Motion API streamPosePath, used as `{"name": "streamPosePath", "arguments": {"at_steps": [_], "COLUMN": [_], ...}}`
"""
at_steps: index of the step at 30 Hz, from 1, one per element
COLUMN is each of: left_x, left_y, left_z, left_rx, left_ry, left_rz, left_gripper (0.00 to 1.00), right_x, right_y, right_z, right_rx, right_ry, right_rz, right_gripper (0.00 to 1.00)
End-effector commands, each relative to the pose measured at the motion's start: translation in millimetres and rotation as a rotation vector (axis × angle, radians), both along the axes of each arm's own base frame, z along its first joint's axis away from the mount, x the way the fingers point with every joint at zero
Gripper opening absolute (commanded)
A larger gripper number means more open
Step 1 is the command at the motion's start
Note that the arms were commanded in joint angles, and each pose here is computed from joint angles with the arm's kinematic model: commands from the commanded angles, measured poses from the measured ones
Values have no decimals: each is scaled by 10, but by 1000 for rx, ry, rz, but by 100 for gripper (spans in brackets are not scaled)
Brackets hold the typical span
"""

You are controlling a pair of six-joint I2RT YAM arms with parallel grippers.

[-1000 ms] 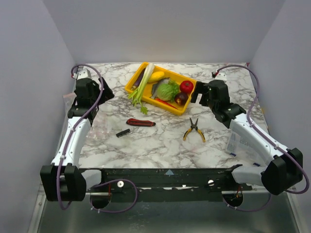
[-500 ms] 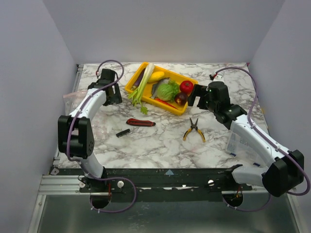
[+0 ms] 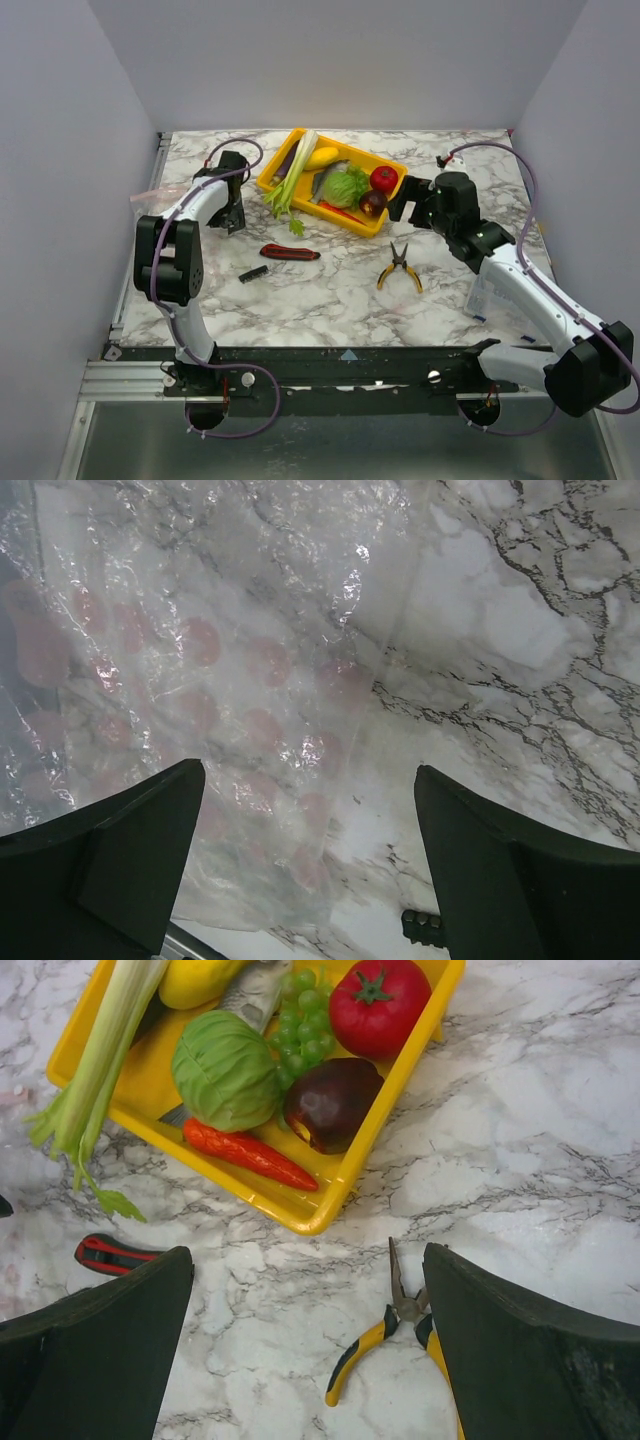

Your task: Place the food in the zip-top bag and seal the zipper

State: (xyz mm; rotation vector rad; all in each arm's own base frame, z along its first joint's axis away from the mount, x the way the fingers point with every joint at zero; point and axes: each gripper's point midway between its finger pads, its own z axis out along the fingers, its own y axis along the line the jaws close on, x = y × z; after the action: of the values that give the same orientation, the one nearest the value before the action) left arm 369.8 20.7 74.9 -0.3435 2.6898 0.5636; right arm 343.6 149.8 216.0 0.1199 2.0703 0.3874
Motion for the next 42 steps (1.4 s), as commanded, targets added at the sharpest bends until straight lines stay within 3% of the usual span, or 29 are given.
{"name": "streamPosePath", "arguments": {"at_steps": [1,4,7,9,12,18,23,29,42], "left_x": [-61,-83,-76,-74,-76,-101,-94,-204,-1032], "left_y": [110,150,192,191,206,172,170,-54,-962], "left_z": [-90,-174,-195,-195,-205,-207,-16,336,552], "left_rx": [47,30,22,16,20,-9,-14,-109,-443], "left_ry": [76,109,113,113,110,104,30,-104,-354], "left_rz": [7,18,27,25,21,17,25,7,-185], "left_gripper": [88,86,75,59,44,0,0,0,0], "right_x": [-42,-46,-46,-45,-40,-39,-42,-80,-81], "right_y": [35,37,36,42,59,101,109,296,1196], "right_z": [2,3,-4,-11,-27,-22,-49,-159,-204], "right_rx": [31,35,36,40,44,65,70,131,339], "right_ry": [-5,-8,-8,-7,-2,7,16,66,214], "right_rz": [14,14,14,14,19,24,27,93,208], "right_gripper": [100,100,100,100,100,100,100,100,100]}}
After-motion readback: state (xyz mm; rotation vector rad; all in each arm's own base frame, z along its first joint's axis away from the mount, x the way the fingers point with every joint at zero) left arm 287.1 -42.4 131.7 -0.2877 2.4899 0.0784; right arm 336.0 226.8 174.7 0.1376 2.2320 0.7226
